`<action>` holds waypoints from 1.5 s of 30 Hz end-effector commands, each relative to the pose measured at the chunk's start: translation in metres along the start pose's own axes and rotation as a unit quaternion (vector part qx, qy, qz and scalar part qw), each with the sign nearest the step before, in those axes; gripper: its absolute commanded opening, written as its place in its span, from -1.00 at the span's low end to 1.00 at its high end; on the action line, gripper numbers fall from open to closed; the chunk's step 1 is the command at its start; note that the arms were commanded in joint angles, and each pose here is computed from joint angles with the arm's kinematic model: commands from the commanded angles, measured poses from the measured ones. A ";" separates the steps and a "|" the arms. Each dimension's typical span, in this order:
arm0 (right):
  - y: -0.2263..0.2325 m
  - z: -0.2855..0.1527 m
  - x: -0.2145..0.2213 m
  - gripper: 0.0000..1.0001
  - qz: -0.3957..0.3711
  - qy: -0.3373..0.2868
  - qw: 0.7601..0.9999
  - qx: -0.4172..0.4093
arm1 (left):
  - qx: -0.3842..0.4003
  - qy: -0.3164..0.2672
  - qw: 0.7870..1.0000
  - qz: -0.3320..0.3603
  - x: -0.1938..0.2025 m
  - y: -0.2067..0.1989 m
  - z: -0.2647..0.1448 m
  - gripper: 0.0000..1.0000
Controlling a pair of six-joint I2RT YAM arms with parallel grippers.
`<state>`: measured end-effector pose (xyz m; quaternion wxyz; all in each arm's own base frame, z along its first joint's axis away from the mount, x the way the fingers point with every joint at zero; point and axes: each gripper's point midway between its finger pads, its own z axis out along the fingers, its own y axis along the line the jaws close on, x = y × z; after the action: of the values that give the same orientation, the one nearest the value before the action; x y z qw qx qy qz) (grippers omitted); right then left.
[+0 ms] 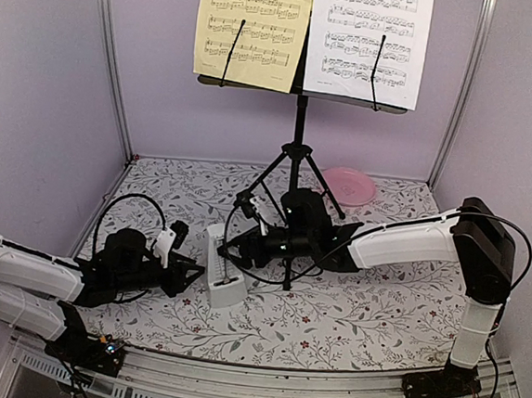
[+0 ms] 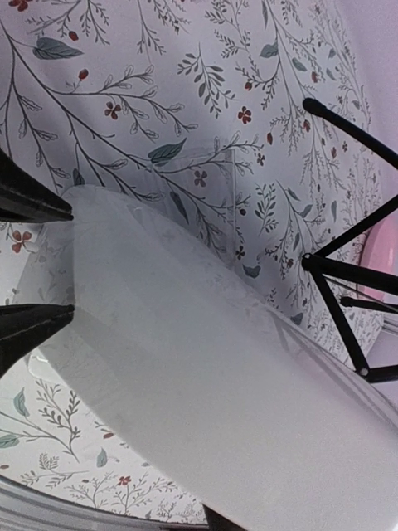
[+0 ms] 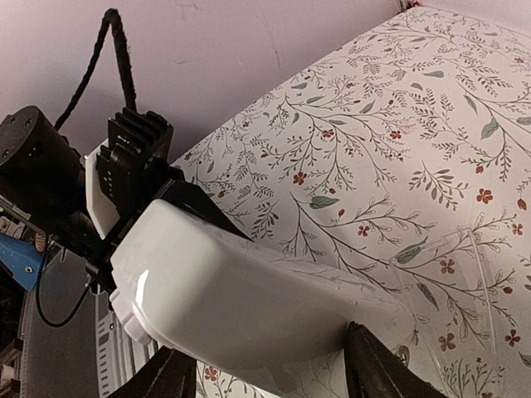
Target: Set up the instrument practice props
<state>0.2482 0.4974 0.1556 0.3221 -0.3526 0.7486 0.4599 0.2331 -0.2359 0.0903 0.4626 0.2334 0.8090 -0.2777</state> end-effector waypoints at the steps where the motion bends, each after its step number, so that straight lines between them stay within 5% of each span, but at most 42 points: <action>1: -0.002 0.002 -0.003 0.20 0.009 -0.002 1.000 0.010 | 0.002 -0.014 1.000 0.008 -0.010 0.000 0.001 -0.29; 15: 0.001 -0.011 0.010 0.02 0.009 0.007 1.000 0.007 | -0.001 -0.014 1.000 0.009 -0.010 0.000 0.001 -0.29; 31: 0.011 -0.009 -0.006 0.66 0.013 -0.014 1.000 -0.002 | 0.006 -0.014 1.000 -0.004 -0.010 -0.002 0.002 -0.29; 45: 0.006 -0.018 -0.017 0.88 0.020 -0.034 0.999 0.035 | 0.009 -0.011 1.000 -0.004 -0.008 -0.003 0.004 -0.29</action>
<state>0.2443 0.4882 0.1457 0.3161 -0.3252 0.7702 0.4484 0.2336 -0.2358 0.0858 0.4576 0.2323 0.8127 -0.2761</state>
